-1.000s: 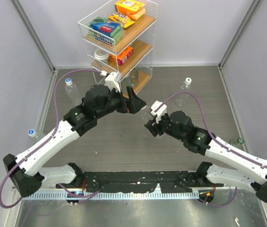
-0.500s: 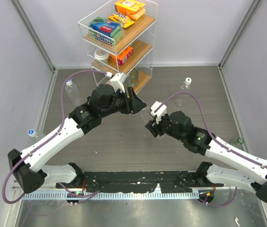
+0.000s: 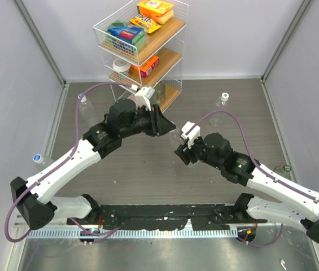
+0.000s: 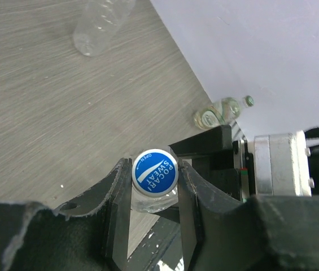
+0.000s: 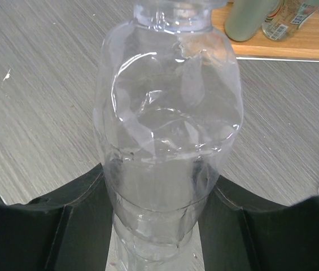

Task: Screw on the bottle caps
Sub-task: Screw the bottle cap onto the plastic bottle.

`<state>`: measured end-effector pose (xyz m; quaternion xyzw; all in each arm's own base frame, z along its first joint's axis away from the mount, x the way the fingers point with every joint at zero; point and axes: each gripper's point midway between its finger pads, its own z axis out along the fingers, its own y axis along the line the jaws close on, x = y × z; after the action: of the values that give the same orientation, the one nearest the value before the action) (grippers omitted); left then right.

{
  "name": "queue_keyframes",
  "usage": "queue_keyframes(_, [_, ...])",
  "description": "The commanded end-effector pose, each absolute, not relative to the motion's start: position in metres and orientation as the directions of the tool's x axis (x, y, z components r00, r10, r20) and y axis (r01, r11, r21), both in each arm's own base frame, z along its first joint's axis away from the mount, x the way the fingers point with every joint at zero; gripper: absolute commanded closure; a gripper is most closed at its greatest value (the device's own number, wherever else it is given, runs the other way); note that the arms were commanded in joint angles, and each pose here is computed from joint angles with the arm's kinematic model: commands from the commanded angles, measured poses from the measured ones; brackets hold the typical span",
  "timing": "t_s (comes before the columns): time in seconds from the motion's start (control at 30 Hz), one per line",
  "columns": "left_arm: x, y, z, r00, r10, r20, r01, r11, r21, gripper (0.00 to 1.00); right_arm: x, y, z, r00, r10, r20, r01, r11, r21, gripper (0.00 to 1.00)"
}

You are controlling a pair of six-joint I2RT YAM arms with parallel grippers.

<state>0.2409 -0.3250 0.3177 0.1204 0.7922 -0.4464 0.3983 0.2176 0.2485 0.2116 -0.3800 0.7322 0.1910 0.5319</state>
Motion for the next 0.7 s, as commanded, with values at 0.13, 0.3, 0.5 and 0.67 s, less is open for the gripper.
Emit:
queue_keyframes(0.13, [0.171,-0.353,0.347,-0.572,0.003,-0.820,0.814,0.121,-0.568,1.00,0.168,0.279,0.272,0.013,-0.167,-0.986,-0.920,0.384,-0.078,0.99])
queue_keyframes(0.3, [0.136,-0.349,0.331,-0.510,0.121,-0.851,0.850,-0.078,-0.521,1.00,0.124,0.282,0.293,0.106,-0.074,-0.992,-0.978,0.172,-0.117,0.99])
queue_keyframes(0.5, [0.093,-0.328,0.328,-0.299,0.164,-0.940,0.877,-0.340,-0.338,1.00,0.078,0.281,0.302,0.175,-0.002,-0.985,-0.982,-0.066,-0.174,0.99])
queue_keyframes(0.67, [0.075,-0.316,0.323,-0.208,0.171,-0.963,0.853,-0.450,-0.264,1.00,0.050,0.279,0.303,0.213,0.041,-0.976,-0.948,-0.232,-0.217,0.99])
